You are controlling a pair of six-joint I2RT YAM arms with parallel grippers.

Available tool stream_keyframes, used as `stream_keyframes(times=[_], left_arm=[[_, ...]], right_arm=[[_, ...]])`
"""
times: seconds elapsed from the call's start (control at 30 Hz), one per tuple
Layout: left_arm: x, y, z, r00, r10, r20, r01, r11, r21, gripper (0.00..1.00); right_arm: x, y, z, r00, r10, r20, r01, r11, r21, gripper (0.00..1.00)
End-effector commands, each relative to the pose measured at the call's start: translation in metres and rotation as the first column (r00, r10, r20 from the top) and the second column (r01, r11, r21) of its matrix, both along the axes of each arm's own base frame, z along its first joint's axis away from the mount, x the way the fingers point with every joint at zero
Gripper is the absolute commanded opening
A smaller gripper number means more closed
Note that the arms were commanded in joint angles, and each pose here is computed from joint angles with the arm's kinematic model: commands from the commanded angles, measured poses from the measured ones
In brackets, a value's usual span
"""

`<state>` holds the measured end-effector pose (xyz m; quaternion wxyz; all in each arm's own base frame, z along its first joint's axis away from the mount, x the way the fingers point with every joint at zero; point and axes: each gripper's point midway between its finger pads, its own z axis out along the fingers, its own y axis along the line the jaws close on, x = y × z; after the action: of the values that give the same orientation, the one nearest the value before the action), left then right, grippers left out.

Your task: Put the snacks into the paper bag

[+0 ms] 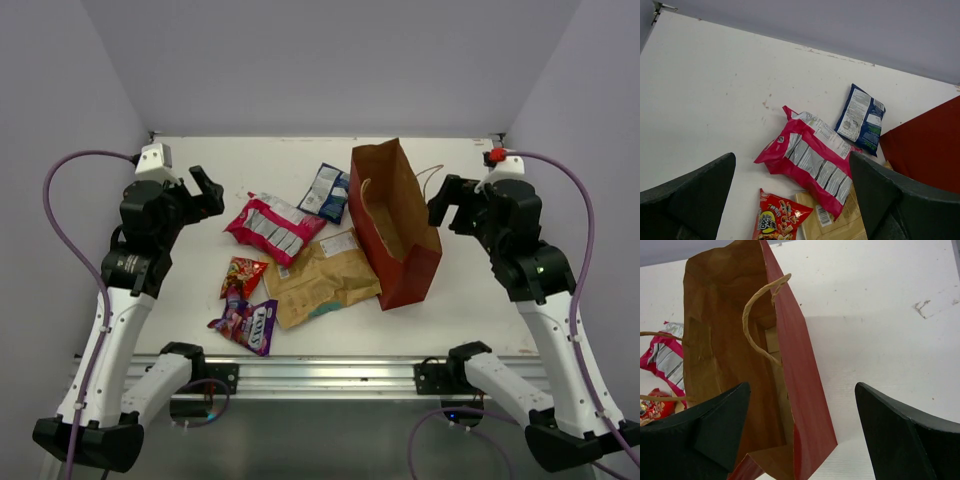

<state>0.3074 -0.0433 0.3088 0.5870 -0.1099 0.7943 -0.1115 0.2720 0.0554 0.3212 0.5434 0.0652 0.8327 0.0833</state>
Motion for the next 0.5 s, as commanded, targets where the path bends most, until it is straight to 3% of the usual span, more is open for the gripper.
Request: stream_keyframes(times=[0.0, 0.17, 0.47], left_arm=[[-0.002, 0.0, 0.005, 1.0, -0.016, 0.019, 0.016, 1.0, 0.016, 1.0], [-0.004, 0.002, 0.006, 1.0, -0.008, 0.027, 0.008, 1.0, 0.026, 1.0], [-0.009, 0.006, 0.01, 0.999, -0.001, 0.045, -0.001, 0.999, 0.043, 1.0]], right_arm=[[0.005, 0.01, 0.014, 0.997, 0.057, 0.044, -0.057, 0.998, 0.01, 0.91], [0.011, 0.021, 0.014, 0.991, 0.116, 0.06, -0.117, 0.993, 0.014, 0.9], [0.033, 0.024, -0.028, 0.993, 0.097, -0.064, -0.097, 0.995, -0.003, 0.85]])
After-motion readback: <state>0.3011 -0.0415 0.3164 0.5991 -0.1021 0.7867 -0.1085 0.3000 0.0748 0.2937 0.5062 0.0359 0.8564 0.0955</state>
